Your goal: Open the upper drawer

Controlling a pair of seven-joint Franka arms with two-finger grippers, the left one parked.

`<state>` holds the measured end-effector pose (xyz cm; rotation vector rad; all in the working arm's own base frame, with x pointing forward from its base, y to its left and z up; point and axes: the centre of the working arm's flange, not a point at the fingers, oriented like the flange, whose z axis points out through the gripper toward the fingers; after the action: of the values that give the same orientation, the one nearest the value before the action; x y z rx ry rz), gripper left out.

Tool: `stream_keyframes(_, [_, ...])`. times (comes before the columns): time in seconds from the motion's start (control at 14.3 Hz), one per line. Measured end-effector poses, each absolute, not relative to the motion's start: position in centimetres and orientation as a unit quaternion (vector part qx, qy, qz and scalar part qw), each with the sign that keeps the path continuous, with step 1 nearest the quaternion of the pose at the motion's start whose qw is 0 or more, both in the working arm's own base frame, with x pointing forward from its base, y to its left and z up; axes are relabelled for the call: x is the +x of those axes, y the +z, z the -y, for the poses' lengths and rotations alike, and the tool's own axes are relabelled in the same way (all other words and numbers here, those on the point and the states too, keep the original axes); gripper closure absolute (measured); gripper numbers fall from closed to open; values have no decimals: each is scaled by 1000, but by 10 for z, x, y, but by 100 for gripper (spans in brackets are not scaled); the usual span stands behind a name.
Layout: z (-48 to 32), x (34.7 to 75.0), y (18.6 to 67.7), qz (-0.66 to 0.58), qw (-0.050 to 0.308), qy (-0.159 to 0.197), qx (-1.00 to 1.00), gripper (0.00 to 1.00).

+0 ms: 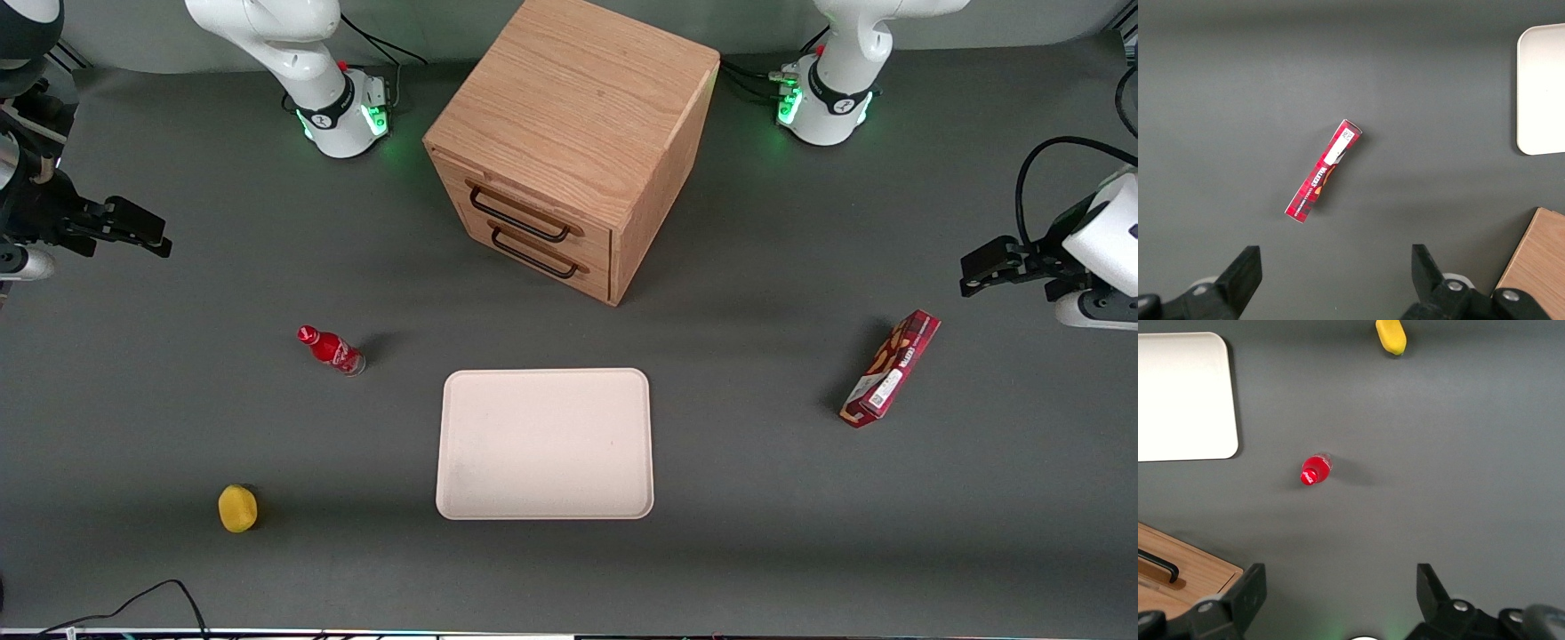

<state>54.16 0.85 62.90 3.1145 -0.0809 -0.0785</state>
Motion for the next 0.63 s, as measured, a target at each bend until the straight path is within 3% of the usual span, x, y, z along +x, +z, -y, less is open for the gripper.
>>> stream_keyframes(0.63, [-29,541,624,11,18,-36,999,0])
